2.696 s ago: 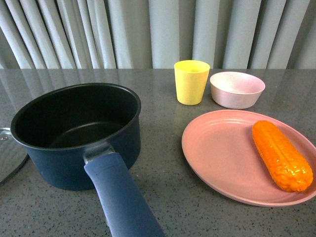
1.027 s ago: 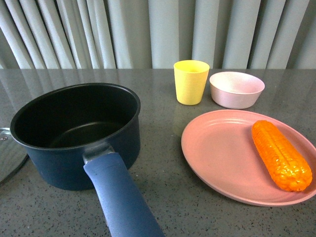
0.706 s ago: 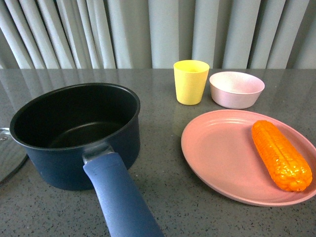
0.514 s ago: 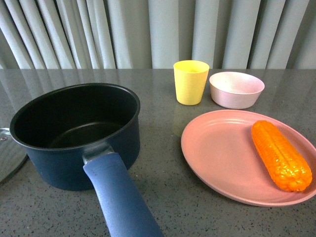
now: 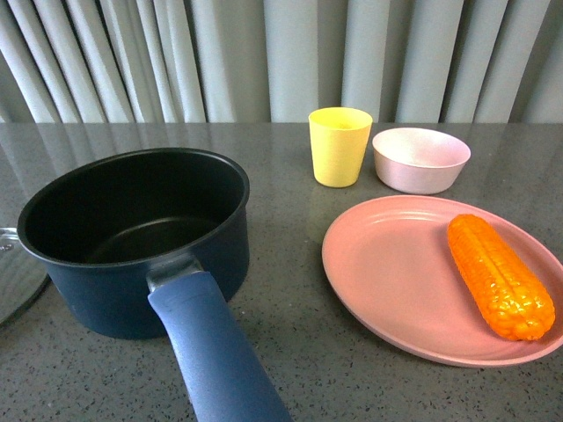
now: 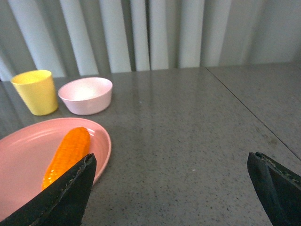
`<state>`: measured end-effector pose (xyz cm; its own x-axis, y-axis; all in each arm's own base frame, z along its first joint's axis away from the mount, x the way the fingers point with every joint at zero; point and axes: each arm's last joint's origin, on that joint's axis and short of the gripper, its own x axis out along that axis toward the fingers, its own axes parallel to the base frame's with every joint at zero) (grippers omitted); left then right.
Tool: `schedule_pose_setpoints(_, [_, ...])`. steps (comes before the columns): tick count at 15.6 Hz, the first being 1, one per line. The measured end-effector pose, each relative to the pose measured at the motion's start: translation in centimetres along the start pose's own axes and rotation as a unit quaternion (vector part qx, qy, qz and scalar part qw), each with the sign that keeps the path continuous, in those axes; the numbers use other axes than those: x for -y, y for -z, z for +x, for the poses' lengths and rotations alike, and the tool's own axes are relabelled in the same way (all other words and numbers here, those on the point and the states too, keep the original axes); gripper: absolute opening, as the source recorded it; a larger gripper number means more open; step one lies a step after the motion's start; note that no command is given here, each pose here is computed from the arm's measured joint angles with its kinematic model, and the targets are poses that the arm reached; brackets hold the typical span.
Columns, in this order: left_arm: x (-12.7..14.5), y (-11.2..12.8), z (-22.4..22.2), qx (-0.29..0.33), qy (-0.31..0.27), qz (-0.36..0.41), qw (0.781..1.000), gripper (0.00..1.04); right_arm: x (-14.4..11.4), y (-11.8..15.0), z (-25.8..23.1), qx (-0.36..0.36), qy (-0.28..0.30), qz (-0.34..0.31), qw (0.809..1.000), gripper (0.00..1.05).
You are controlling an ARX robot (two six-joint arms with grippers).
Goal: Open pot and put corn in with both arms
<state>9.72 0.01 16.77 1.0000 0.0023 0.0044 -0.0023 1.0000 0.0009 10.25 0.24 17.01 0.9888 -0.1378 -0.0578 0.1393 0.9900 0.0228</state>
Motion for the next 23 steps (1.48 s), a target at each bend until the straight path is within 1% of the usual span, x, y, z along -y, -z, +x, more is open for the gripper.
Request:
schedule_pose_setpoints(1, [0.0,0.0,0.0,0.001,0.003,0.000,1.000,0.84,0.0,-1.3,0.6,0.004,0.026,0.003,1.000,0.98])
schedule_pose_setpoints(2, [0.0,0.0,0.0,0.000,0.001,0.000,1.000,0.98,0.2,-4.3,1.8,0.037,0.053,0.017,0.998,0.98])
schedule_pose_setpoints(3, [0.0,0.0,0.0,0.000,0.000,0.000,1.000,0.98,-0.1,-6.6,3.2,0.057,0.041,0.021,0.997,0.98])
schedule_pose_setpoints(4, [0.0,0.0,0.0,0.000,0.001,0.000,1.000,0.98,-0.5,-8.1,4.7,0.054,0.024,0.023,0.998,0.98])
schedule_pose_setpoints(5, [0.0,0.0,0.0,0.000,0.001,0.000,1.000,0.98,-1.3,-9.3,6.9,0.029,0.007,0.019,0.999,0.98])
schedule_pose_setpoints(6, [0.0,0.0,0.0,0.000,0.001,0.000,1.000,0.98,-2.0,-9.6,9.4,-0.019,-0.005,0.014,1.000,0.98])
schedule_pose_setpoints(7, [0.0,0.0,0.0,0.000,0.001,0.000,1.000,0.98,-3.2,-9.2,12.2,-0.090,-0.028,0.011,0.995,0.98])
schedule_pose_setpoints(8, [0.0,0.0,0.0,0.000,0.001,0.000,1.000,0.98,-4.0,-8.8,13.7,-0.127,-0.037,0.009,0.991,0.98])
schedule_pose_setpoints(10, [0.0,0.0,0.0,0.000,0.001,0.000,1.000,0.98,-6.1,-7.8,16.5,-0.205,-0.067,0.003,0.977,0.98])
schedule_pose_setpoints(11, [0.0,0.0,0.0,0.000,0.001,0.000,1.000,0.98,-6.9,-7.2,17.1,-0.229,-0.073,0.000,0.971,0.98])
schedule_pose_setpoints(12, [0.0,0.0,0.0,0.000,0.001,0.000,1.000,0.98,-8.0,-6.4,17.6,-0.262,-0.088,-0.005,0.961,0.98])
schedule_pose_setpoints(15, [0.0,0.0,0.0,0.000,0.001,0.000,1.000,0.98,-10.8,-3.8,18.1,-0.351,-0.108,0.003,0.930,0.98])
schedule_pose_setpoints(16, [0.0,0.0,0.0,0.000,0.001,0.000,1.000,0.98,-11.5,-3.3,18.4,-0.363,-0.108,0.005,0.926,0.98])
schedule_pose_setpoints(17, [0.0,0.0,0.0,0.000,0.001,0.000,1.000,0.98,-12.3,-1.7,19.2,-0.389,-0.089,0.010,0.917,0.98])
schedule_pose_setpoints(19, [0.0,0.0,0.0,0.000,0.001,0.000,1.000,0.98,-12.4,-0.3,19.7,-0.397,-0.072,0.012,0.915,0.98])
schedule_pose_setpoints(22, [0.0,0.0,0.0,0.000,0.001,0.000,1.000,0.98,-12.5,0.4,19.4,-0.405,-0.072,0.013,0.911,0.97])
schedule_pose_setpoints(23, [0.0,0.0,0.0,0.000,0.001,0.000,1.000,0.98,-12.5,0.5,19.4,-0.405,-0.071,0.015,0.911,0.95])
